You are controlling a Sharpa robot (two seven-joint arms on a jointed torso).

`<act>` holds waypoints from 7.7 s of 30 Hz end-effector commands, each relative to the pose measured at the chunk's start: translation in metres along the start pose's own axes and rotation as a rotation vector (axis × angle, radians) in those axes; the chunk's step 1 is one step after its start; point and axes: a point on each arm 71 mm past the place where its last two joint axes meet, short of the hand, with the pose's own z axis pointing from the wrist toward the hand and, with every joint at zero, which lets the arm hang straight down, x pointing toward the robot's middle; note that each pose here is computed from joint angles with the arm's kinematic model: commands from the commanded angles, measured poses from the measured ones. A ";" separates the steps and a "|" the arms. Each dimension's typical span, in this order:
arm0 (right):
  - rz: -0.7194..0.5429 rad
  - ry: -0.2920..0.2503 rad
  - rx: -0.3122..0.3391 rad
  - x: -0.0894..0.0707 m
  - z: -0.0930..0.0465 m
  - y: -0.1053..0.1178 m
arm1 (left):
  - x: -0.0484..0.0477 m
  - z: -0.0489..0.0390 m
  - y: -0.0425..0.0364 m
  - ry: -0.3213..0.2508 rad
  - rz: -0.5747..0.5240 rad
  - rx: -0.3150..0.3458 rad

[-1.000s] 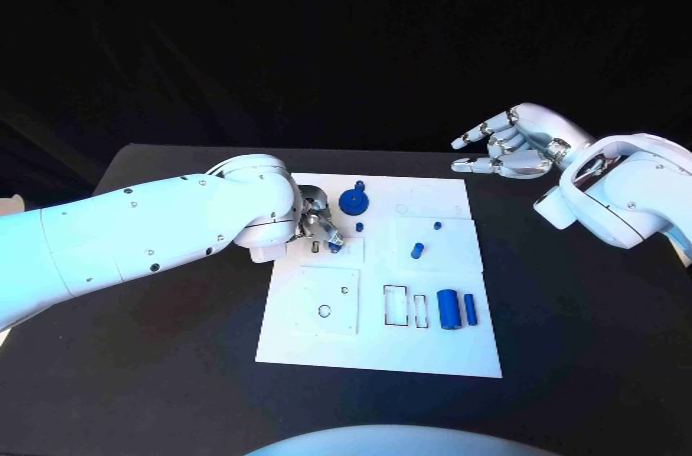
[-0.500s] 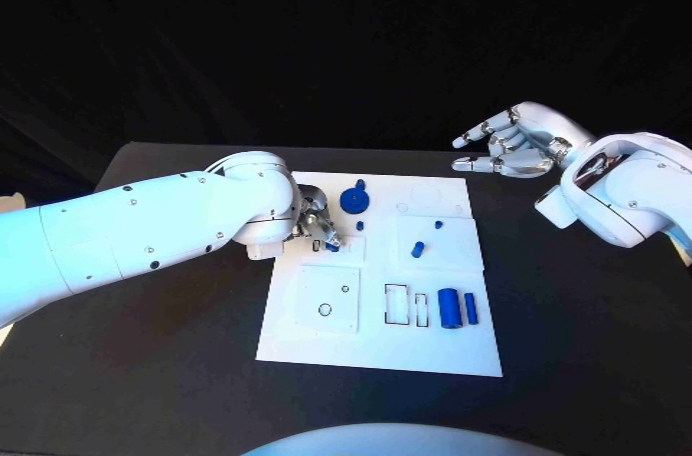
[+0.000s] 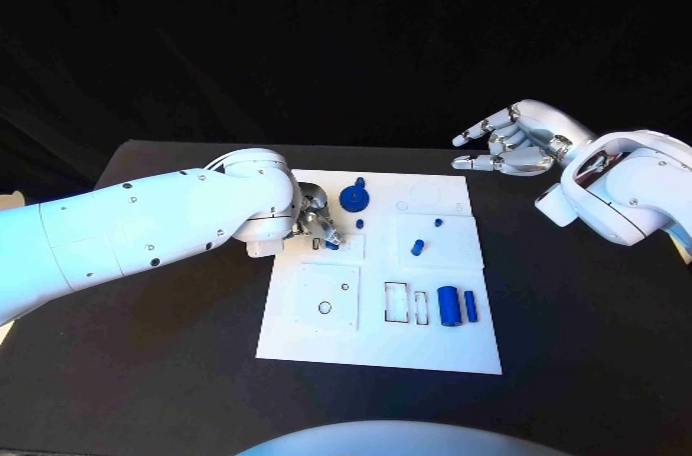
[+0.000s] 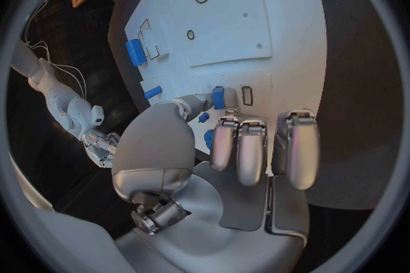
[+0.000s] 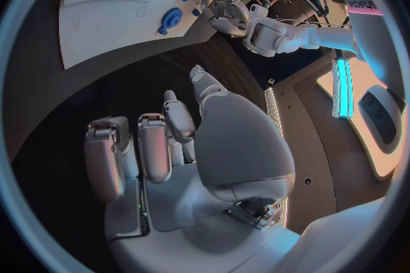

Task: Assemble the parts on the task board

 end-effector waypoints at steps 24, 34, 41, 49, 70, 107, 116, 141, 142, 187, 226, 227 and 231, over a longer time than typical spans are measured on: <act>0.000 0.023 -0.006 0.003 -0.001 0.003 | 0.0055 0.0081 0.0051 0.080 0.037 -0.135; -0.001 0.027 -0.009 0.004 -0.001 0.005 | 0.0060 0.0103 0.0035 0.099 0.055 -0.140; 0.000 0.031 -0.014 0.005 -0.002 0.006 | 0.0063 0.0132 0.0028 0.109 0.065 -0.147; 0.001 0.035 -0.018 0.006 -0.003 0.008 | 0.0068 0.0154 0.0041 0.118 0.072 -0.157; 0.001 0.035 -0.020 0.006 -0.004 0.009 | 0.0084 0.0164 0.0044 0.134 0.092 -0.162; -0.001 0.027 -0.009 0.003 -0.002 0.003 | -0.0212 -0.0131 0.0243 0.067 0.005 -0.138; 0.000 0.026 -0.004 0.004 0.002 0.001 | -0.0542 -0.0313 0.0340 0.056 -0.016 -0.139; 0.003 0.028 -0.004 0.006 0.004 0.000 | -0.0716 0.0112 0.0425 -0.092 -0.016 -0.240; 0.003 0.028 -0.004 0.006 0.004 0.000 | -0.0717 0.0118 0.0428 -0.094 -0.012 -0.243; 0.006 0.035 -0.008 0.008 0.005 0.002 | -0.0685 0.0232 0.0386 -0.073 -0.025 -0.223; 0.010 0.041 -0.011 0.010 0.007 0.003 | -0.0661 0.0252 0.0338 -0.052 -0.054 -0.187; 0.010 0.041 -0.010 0.010 0.007 0.002 | -0.0661 0.0253 0.0337 -0.051 -0.056 -0.183; 0.010 0.043 -0.009 0.010 0.007 0.002 | -0.0661 0.0256 0.0333 -0.050 -0.065 -0.173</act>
